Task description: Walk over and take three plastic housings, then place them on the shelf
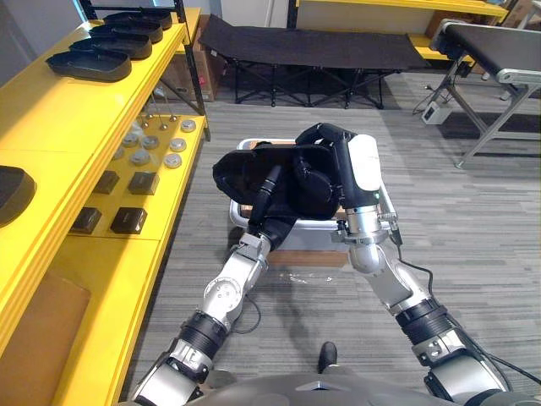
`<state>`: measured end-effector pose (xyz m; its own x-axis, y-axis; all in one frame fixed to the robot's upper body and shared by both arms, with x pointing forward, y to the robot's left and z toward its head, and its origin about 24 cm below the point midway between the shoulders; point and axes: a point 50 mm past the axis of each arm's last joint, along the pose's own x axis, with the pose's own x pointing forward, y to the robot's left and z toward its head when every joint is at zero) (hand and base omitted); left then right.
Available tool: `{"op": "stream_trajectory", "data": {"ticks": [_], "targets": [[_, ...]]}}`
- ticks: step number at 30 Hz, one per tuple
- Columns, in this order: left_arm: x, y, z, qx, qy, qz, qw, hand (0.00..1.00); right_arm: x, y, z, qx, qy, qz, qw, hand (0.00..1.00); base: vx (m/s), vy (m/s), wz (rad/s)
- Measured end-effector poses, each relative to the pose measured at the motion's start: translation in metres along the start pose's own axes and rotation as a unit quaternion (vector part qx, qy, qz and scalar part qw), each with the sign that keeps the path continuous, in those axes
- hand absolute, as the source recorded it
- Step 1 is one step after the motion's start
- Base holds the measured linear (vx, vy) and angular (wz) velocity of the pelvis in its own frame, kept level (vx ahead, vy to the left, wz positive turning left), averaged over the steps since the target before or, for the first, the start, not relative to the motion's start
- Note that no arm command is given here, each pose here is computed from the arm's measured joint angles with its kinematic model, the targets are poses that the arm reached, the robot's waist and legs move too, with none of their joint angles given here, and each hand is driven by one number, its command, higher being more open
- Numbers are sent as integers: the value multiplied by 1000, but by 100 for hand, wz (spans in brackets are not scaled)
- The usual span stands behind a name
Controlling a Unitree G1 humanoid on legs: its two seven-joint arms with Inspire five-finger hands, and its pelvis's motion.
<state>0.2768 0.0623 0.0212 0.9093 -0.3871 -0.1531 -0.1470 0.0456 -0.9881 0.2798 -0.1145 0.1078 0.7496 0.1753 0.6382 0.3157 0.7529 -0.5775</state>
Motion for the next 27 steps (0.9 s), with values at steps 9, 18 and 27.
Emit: {"op": "stream_trajectory", "data": {"ticks": [9, 18, 27], "targets": [[-2, -2, 1, -12, -20, -39, 999, 0, -6, 4, 3, 24, 6, -14, 1000, 0, 0, 0, 0], [-11, 6, -2, 8, -49, -30, 998, 0, -22, 17, 10, 59, 28, -19, 998, 100, 0, 0, 0], [-23, -11, 19, 141, -130, -28, 981, 0, -45, 22, 7, 109, 82, -9, 991, 100, 0, 0, 0]]}}
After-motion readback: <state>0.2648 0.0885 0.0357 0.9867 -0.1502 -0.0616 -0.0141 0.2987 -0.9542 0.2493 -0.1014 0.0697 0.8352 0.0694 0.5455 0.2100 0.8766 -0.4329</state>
